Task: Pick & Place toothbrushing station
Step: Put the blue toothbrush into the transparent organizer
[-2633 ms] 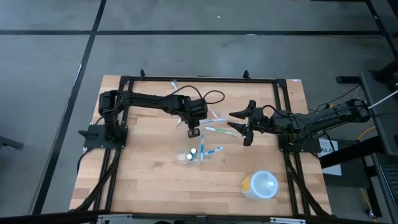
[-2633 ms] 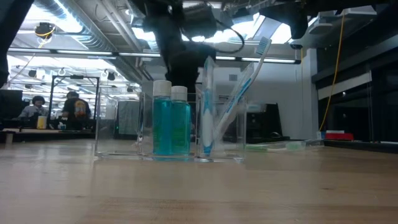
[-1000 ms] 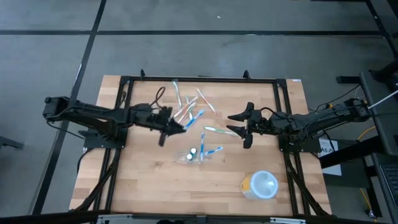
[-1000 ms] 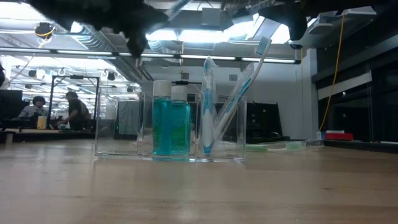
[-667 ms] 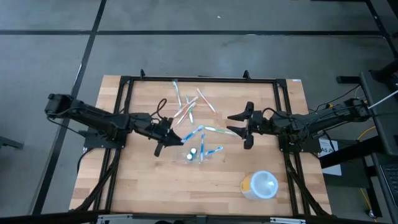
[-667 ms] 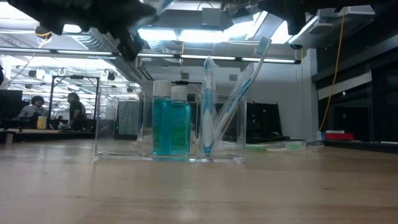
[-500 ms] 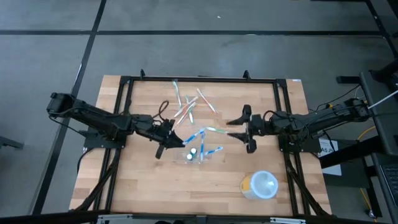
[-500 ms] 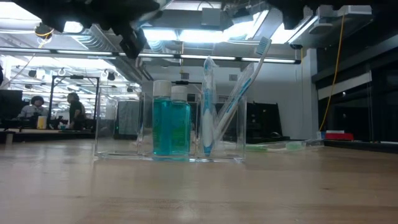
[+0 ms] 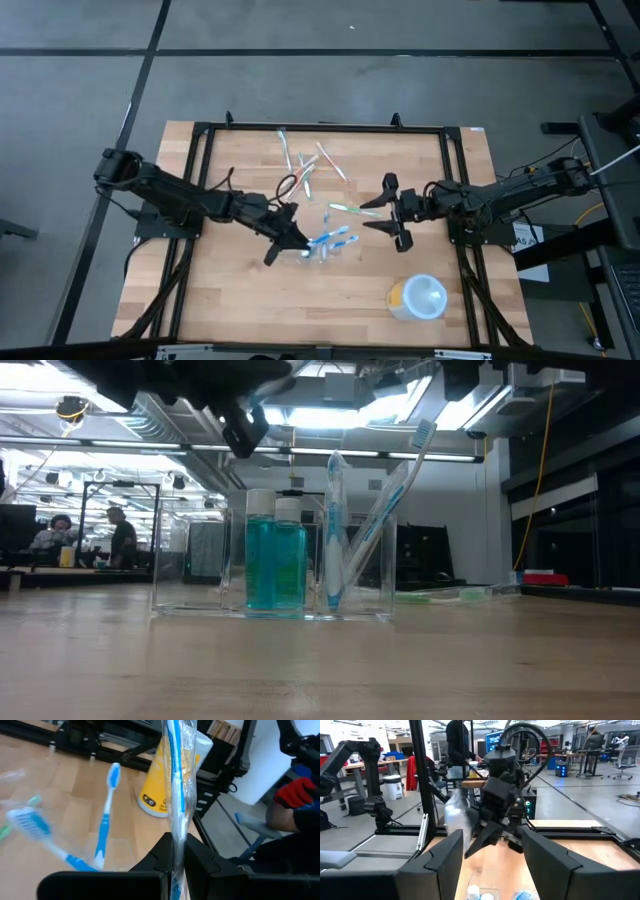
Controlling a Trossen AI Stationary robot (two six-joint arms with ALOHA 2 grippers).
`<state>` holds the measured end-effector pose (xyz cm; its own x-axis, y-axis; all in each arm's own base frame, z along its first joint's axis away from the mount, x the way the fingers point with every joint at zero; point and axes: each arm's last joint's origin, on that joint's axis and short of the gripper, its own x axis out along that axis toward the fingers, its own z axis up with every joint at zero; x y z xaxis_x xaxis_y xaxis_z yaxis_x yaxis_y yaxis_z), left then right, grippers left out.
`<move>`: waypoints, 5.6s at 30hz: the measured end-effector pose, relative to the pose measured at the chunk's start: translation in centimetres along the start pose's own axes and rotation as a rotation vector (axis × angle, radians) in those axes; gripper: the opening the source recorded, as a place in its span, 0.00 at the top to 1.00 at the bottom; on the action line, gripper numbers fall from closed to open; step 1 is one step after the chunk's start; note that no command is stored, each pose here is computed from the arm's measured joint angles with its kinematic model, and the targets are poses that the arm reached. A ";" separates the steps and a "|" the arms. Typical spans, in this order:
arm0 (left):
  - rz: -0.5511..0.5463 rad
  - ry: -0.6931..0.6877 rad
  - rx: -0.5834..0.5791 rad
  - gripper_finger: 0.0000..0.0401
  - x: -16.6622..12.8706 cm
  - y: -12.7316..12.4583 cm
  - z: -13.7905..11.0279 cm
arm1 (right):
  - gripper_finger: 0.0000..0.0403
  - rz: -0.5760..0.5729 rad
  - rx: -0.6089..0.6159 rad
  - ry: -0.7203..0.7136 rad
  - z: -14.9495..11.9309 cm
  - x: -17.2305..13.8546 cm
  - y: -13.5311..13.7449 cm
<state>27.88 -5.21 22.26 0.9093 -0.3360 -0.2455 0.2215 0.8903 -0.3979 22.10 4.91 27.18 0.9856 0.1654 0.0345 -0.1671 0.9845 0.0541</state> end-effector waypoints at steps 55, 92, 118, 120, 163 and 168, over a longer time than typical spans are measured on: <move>0.078 0.020 0.005 0.95 0.6 0.3 -0.1 | 0.73 0.088 -0.005 0.057 0.7 4.2 0.7; 0.036 -0.096 0.138 0.49 -2.5 -2.1 2.4 | 1.00 0.092 -0.016 0.078 0.5 4.1 0.8; 0.068 -0.162 0.267 0.53 -9.0 -9.3 2.1 | 1.00 0.010 -0.062 0.285 0.8 4.5 2.4; 0.068 -0.161 0.267 0.53 -9.0 -9.3 2.1 | 1.00 -0.010 -0.066 0.289 0.8 4.5 2.4; 0.070 -0.156 0.267 0.54 -9.0 -9.3 2.0 | 1.00 -0.042 -0.029 0.501 -0.7 6.4 2.5; 0.073 -0.147 0.270 0.54 -9.0 -9.3 2.0 | 0.94 -0.064 -0.008 0.500 -0.9 6.8 1.8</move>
<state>18.38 -9.86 29.89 0.9631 -0.2375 -0.1265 0.2212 0.9665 -0.1304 28.53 7.82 26.56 0.8856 0.1105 -0.4511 -0.1072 0.9937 0.0330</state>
